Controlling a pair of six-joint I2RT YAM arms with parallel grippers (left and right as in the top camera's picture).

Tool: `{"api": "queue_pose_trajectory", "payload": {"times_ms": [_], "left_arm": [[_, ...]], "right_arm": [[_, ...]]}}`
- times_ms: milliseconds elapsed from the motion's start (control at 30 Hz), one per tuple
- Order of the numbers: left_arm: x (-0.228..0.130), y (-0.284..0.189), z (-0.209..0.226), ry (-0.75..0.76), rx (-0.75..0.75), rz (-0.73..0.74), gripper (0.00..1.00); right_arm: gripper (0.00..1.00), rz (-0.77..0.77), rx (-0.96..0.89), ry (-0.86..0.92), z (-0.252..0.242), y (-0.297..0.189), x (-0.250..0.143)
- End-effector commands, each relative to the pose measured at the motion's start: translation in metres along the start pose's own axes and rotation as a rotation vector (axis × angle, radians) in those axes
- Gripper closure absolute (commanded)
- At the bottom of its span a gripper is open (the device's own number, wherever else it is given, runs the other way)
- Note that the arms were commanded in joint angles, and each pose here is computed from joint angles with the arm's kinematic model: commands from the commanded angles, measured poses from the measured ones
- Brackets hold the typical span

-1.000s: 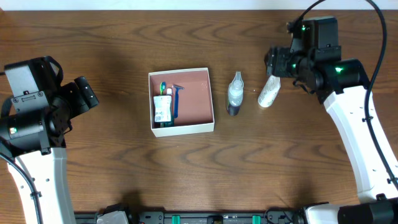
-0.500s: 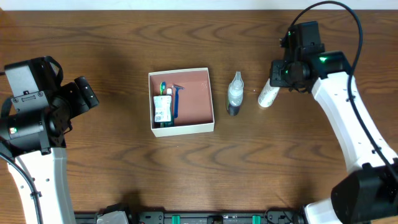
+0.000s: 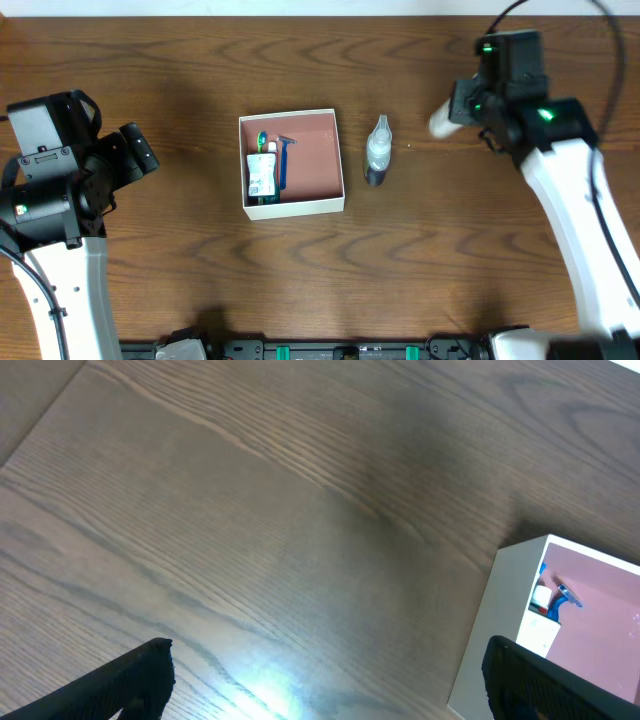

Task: Pack container
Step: 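Place the white tube upright in the box, open right gripper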

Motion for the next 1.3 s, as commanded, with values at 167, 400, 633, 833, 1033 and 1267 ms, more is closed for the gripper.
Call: {"api": "queue_pose_trajectory", "payload": {"times_ms": [167, 400, 633, 833, 1033, 1267], "left_arm": [[0.003, -0.002, 0.002, -0.014, 0.012, -0.012, 0.02], [0.003, -0.002, 0.002, -0.015, 0.012, -0.012, 0.02], [0.003, -0.002, 0.002, -0.014, 0.012, -0.012, 0.02], [0.003, -0.002, 0.002, -0.015, 0.012, -0.012, 0.02], [0.003, -0.002, 0.002, -0.014, 0.012, -0.012, 0.02], [0.003, -0.002, 0.002, -0.014, 0.012, -0.012, 0.02]], "right_arm": [[0.99, -0.309, 0.386, -0.112, 0.083, -0.115, 0.030], [0.99, -0.241, 0.510, -0.281, 0.173, -0.096, 0.005], [0.99, -0.088, 0.430, -0.361, 0.218, -0.002, -0.025], [0.99, -0.109, 0.394, -0.342, 0.222, 0.031, -0.018], [0.99, -0.120, 0.372, -0.364, 0.221, 0.033, -0.017], [0.99, -0.045, 0.348, -0.385, 0.219, 0.048, -0.033]]}}
Point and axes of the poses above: each gripper's point midway between its finger pads, its own y axis out along the fingers, its own z axis along the line the jaws close on, x = y × z, the point moved 5 cm from there along -y, back along the fingers, and after that the axes turned 9 degrees about -y, right-handed, at the moved point
